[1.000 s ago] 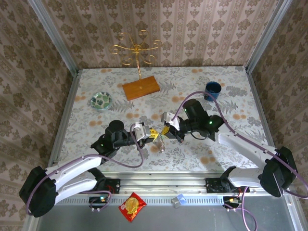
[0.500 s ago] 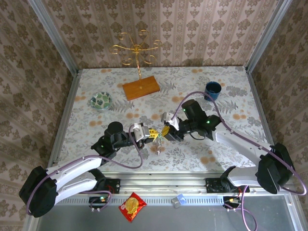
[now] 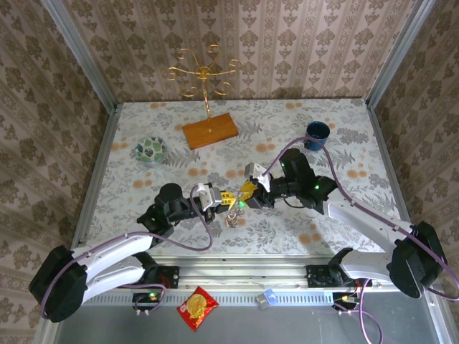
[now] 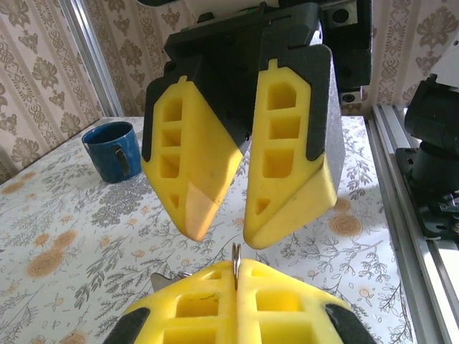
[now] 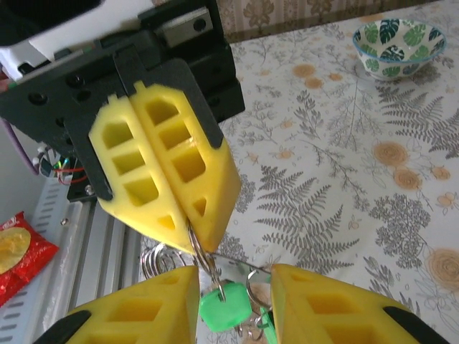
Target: Put the keys on the keyring
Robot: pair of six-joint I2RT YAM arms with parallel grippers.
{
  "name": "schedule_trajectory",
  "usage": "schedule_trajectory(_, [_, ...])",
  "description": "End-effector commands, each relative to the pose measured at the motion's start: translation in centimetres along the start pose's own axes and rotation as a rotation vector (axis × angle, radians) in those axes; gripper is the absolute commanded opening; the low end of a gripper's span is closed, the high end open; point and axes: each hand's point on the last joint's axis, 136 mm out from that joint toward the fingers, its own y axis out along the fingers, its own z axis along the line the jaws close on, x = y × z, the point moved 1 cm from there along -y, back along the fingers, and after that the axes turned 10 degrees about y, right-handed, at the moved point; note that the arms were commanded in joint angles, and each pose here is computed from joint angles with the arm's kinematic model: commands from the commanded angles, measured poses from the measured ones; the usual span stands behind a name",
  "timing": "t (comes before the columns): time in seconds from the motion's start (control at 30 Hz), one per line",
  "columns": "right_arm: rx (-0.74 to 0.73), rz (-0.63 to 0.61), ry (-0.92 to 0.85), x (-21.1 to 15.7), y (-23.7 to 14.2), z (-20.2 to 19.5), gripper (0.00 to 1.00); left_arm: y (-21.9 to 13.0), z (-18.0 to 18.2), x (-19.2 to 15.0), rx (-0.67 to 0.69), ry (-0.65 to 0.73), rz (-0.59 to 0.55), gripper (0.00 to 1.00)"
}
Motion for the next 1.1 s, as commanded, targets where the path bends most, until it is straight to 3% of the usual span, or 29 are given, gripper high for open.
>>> schedule_trajectory(0.0, [0.043,-0.016,0.017,-0.1,0.7,0.4,0.31,0.0,0.0,1.4,0.006,0.011,-0.066,0.00])
schedule_trajectory(0.3, [0.052,-0.008,0.031,-0.5,1.5,0.2,0.24,-0.1,0.0,1.3,0.013,0.003,-0.071,0.00])
schedule_trajectory(0.53, [0.050,-0.017,0.020,-0.3,1.5,0.2,0.00,-0.1,0.0,1.1,0.020,-0.002,-0.065,0.00])
schedule_trajectory(0.57, [0.043,-0.015,0.012,-0.2,1.4,0.1,0.00,-0.1,0.2,0.9,0.030,-0.005,-0.055,0.00])
schedule_trajectory(0.63, [0.030,-0.002,-0.008,-0.2,1.2,0.1,0.00,-0.2,0.3,0.5,0.044,-0.009,-0.027,0.16])
schedule_trajectory(0.7, [0.020,0.027,-0.032,-0.2,1.0,0.1,0.00,-0.3,0.3,0.1,0.044,0.002,0.005,0.23])
schedule_trajectory(1.07, [-0.009,0.232,-0.177,-1.0,0.6,0.7,0.00,-0.3,0.2,-0.2,-0.016,0.048,0.121,0.26])
